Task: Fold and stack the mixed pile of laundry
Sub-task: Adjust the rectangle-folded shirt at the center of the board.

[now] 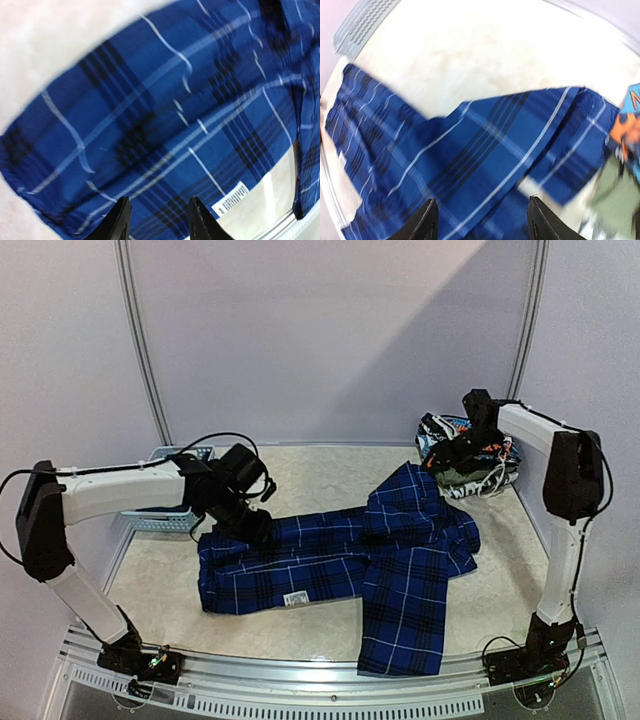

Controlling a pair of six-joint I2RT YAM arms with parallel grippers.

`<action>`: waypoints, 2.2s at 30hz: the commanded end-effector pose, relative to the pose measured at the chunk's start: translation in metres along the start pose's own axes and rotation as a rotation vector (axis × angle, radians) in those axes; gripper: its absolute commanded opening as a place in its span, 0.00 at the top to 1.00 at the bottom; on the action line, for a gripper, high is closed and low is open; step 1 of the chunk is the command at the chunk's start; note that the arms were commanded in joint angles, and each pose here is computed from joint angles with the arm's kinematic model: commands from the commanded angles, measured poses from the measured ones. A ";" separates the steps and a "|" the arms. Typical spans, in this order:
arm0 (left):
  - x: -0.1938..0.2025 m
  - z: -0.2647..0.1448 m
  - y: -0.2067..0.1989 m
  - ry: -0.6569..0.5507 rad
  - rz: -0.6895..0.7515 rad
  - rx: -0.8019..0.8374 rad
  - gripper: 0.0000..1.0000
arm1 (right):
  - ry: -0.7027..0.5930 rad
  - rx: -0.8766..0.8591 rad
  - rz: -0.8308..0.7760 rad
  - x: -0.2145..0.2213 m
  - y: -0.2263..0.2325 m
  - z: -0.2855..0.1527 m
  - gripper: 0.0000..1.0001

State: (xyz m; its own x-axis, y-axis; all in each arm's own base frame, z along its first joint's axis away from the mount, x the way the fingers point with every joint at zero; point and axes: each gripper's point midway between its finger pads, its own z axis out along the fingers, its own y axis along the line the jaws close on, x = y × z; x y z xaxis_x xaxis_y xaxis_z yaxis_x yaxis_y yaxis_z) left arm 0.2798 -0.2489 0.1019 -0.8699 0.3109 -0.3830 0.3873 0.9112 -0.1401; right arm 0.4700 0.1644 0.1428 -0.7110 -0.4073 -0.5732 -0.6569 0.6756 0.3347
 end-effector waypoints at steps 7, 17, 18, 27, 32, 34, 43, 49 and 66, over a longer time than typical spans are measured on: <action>0.067 0.047 -0.024 0.125 -0.057 0.038 0.60 | 0.109 -0.006 0.208 0.003 -0.047 0.104 0.37; 0.097 0.089 0.005 0.261 -0.015 -0.118 0.60 | 0.033 -0.246 0.253 -0.005 -0.023 0.127 0.48; 0.096 0.091 0.006 0.268 -0.003 -0.131 0.60 | 0.011 -0.288 0.236 -0.009 -0.017 0.128 0.55; 0.052 0.097 0.024 0.250 0.076 -0.192 0.63 | -0.275 -0.272 -0.046 -0.104 0.026 0.031 0.96; 0.026 0.088 0.027 0.202 0.087 -0.172 0.63 | -0.367 -0.365 -0.205 -0.118 0.082 -0.029 0.98; 0.018 0.083 0.024 0.187 0.089 -0.155 0.62 | -0.367 -0.426 -0.239 -0.109 0.104 -0.039 0.98; 0.006 0.046 0.022 0.109 0.068 -0.109 0.60 | -0.098 -0.532 -0.417 -0.014 0.200 -0.003 0.94; -0.026 -0.005 -0.004 -0.093 0.036 0.039 0.50 | 0.174 -0.630 -0.558 0.065 0.245 0.008 0.87; -0.138 0.027 -0.118 -0.207 0.176 0.358 0.38 | 0.224 -0.226 -0.007 0.066 0.106 -0.019 0.33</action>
State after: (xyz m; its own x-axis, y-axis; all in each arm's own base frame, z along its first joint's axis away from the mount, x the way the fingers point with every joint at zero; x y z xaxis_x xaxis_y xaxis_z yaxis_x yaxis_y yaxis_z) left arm 0.3678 -0.3624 0.1559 -0.7250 0.3309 -0.6041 0.5713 0.7787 -0.2592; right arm 0.3323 0.2262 0.1730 -0.4866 -0.6720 -0.5582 -0.8614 0.2625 0.4349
